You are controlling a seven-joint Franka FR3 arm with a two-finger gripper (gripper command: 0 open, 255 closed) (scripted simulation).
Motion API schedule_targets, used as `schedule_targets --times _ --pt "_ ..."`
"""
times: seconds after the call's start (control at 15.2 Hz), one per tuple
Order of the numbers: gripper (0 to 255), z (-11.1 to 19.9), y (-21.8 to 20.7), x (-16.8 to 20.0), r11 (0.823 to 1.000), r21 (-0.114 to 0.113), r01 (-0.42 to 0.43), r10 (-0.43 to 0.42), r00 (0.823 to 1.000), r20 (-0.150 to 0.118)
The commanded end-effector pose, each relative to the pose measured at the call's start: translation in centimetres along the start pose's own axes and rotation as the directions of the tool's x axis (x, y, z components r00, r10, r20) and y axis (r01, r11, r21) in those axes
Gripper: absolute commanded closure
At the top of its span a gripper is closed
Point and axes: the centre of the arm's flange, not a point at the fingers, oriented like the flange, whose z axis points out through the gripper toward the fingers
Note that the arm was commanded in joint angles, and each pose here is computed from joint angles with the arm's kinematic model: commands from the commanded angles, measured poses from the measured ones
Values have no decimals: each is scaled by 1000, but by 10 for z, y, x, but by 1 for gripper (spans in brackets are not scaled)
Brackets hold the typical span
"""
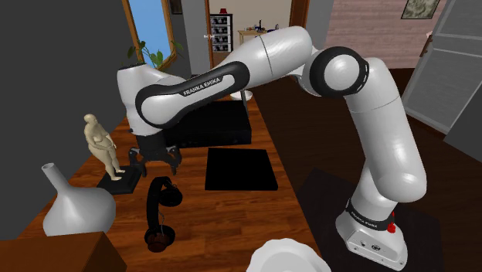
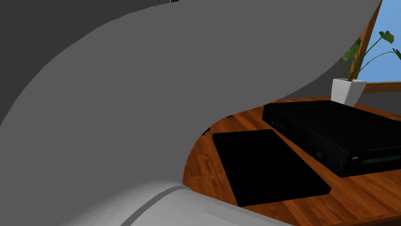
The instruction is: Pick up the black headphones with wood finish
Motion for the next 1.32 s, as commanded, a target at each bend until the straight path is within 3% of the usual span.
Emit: schedule_targets --times 0.0,0.4,0.46,1.06,1.25 --pt "0 10 -2 2 1000 1 -4 4 1000 -1" --pt "0 34 -2 4 1000 1 -4 4 1000 -1" --pt "255 33 -2 3 1000 1 -4 4 1000 0" --pt "255 34 -2 4 1000 1 -4 4 1000 -1" --pt "255 18 -2 2 1000 1 -4 4 1000 -1"
